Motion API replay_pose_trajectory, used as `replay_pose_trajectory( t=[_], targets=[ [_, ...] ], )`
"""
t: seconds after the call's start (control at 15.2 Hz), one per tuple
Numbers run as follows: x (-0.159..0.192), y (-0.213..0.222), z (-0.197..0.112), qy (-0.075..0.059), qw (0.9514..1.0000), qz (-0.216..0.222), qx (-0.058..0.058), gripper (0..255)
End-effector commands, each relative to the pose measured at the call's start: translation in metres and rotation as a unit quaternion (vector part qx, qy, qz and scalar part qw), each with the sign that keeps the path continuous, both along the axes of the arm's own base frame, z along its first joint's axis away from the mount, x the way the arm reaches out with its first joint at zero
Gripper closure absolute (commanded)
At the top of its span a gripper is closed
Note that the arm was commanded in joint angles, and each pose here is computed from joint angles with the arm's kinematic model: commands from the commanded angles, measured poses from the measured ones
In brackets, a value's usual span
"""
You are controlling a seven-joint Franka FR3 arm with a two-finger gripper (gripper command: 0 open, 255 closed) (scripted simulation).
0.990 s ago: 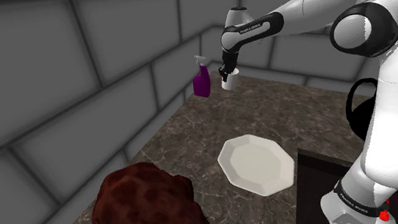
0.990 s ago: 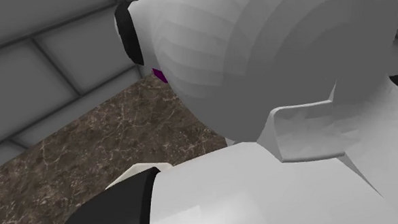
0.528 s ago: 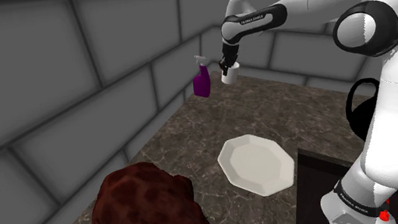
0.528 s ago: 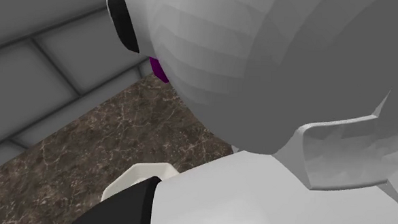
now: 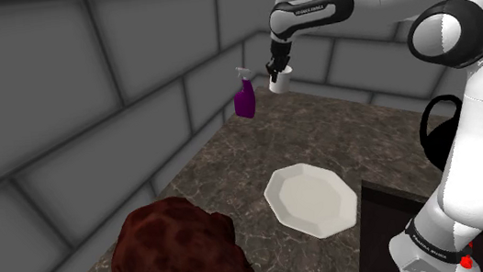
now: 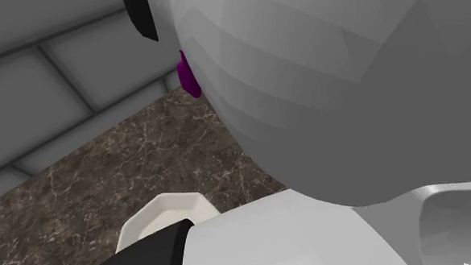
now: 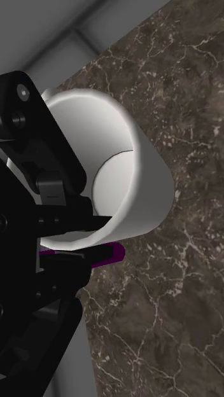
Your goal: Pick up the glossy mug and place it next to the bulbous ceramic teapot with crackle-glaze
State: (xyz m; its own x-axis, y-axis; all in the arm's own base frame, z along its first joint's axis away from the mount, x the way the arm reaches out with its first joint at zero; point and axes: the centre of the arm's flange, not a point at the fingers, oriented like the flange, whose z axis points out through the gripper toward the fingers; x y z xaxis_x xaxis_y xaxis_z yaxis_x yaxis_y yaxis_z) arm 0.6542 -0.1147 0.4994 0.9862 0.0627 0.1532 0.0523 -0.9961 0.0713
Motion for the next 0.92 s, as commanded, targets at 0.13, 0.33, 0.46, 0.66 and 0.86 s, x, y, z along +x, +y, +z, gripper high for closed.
replay_pose_trajectory(
  t=[0.13, 0.33, 0.46, 0.66, 0.86],
  targets=[
    [0.0, 0.0, 0.021, 0.0, 1.0, 0.0, 0.0, 255],
    [0.0, 0.0, 0.037, 0.0, 1.0, 0.0, 0.0, 255],
    [0.0, 0.0, 0.048, 0.0, 1.0, 0.0, 0.0, 255],
    [0.0, 0.0, 0.063, 0.0, 1.0, 0.0, 0.0, 255],
    [0.0, 0.0, 0.079, 0.0, 1.0, 0.0, 0.0, 255]
  ],
)
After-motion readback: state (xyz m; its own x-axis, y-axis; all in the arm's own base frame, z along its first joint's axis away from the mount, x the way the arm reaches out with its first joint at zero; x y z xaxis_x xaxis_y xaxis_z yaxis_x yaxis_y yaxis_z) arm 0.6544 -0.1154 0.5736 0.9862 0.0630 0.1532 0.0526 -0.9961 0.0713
